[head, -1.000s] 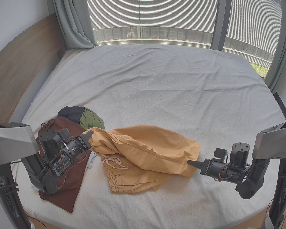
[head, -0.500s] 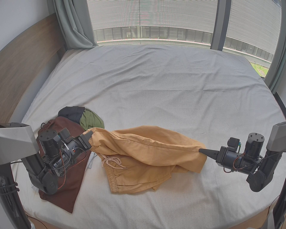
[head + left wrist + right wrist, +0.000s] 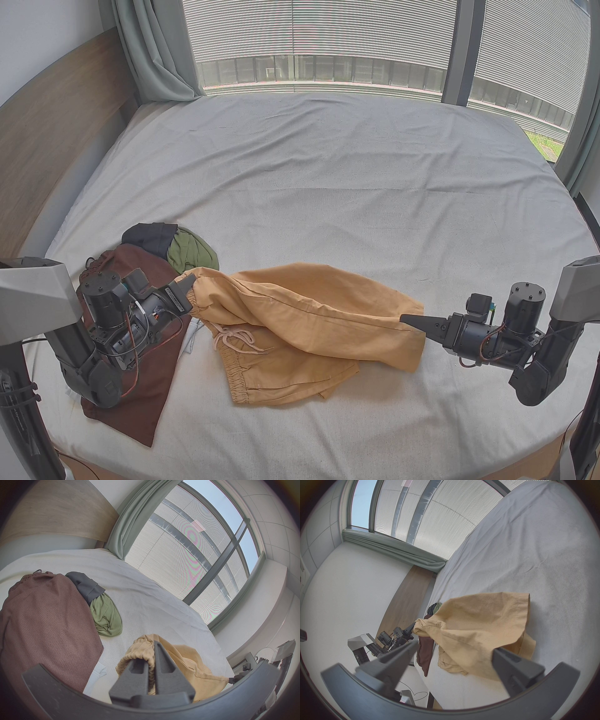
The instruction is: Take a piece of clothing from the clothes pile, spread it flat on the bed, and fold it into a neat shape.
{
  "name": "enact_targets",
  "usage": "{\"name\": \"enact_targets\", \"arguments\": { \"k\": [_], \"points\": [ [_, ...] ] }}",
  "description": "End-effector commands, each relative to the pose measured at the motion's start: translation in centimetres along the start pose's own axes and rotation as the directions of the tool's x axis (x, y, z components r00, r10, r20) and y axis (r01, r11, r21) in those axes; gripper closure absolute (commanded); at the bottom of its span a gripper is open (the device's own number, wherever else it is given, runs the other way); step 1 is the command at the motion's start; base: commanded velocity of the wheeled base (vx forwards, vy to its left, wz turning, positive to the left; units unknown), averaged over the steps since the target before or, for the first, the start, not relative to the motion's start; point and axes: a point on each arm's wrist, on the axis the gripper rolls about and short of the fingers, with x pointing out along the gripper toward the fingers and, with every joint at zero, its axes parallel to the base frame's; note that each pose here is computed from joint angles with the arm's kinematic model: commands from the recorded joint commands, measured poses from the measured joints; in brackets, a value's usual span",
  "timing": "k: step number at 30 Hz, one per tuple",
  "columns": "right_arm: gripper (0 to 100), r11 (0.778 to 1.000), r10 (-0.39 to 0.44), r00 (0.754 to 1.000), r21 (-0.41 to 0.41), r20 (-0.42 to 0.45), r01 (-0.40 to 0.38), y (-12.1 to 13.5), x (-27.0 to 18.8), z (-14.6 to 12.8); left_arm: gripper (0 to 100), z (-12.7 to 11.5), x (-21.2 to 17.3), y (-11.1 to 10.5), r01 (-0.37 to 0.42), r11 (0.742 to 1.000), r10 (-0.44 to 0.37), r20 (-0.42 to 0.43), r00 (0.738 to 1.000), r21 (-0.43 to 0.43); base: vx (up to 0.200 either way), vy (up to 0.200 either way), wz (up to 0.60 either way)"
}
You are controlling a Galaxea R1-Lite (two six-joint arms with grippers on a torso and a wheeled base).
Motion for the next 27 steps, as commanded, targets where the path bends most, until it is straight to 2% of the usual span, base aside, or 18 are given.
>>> {"name": "enact_targets", "arguments": {
  "k": [1,27],
  "points": [
    [0,1.000,0.002,1.000,0.004,-0.017,-0.002,-0.1,0.5,-0.4,100,0.0,0.0,0.0,0.000,1.000,0.000,0.003,1.000,0.000,0.000,0.000,0.00],
    [0,1.000,0.021,0.997,0.010,-0.077,-0.021,-1.0,3.2,-1.9,100,0.2,0.2,-0.1,0.029,1.000,-0.029,0.000,1.000,0.001,0.000,0.000,0.00]
  ]
}}
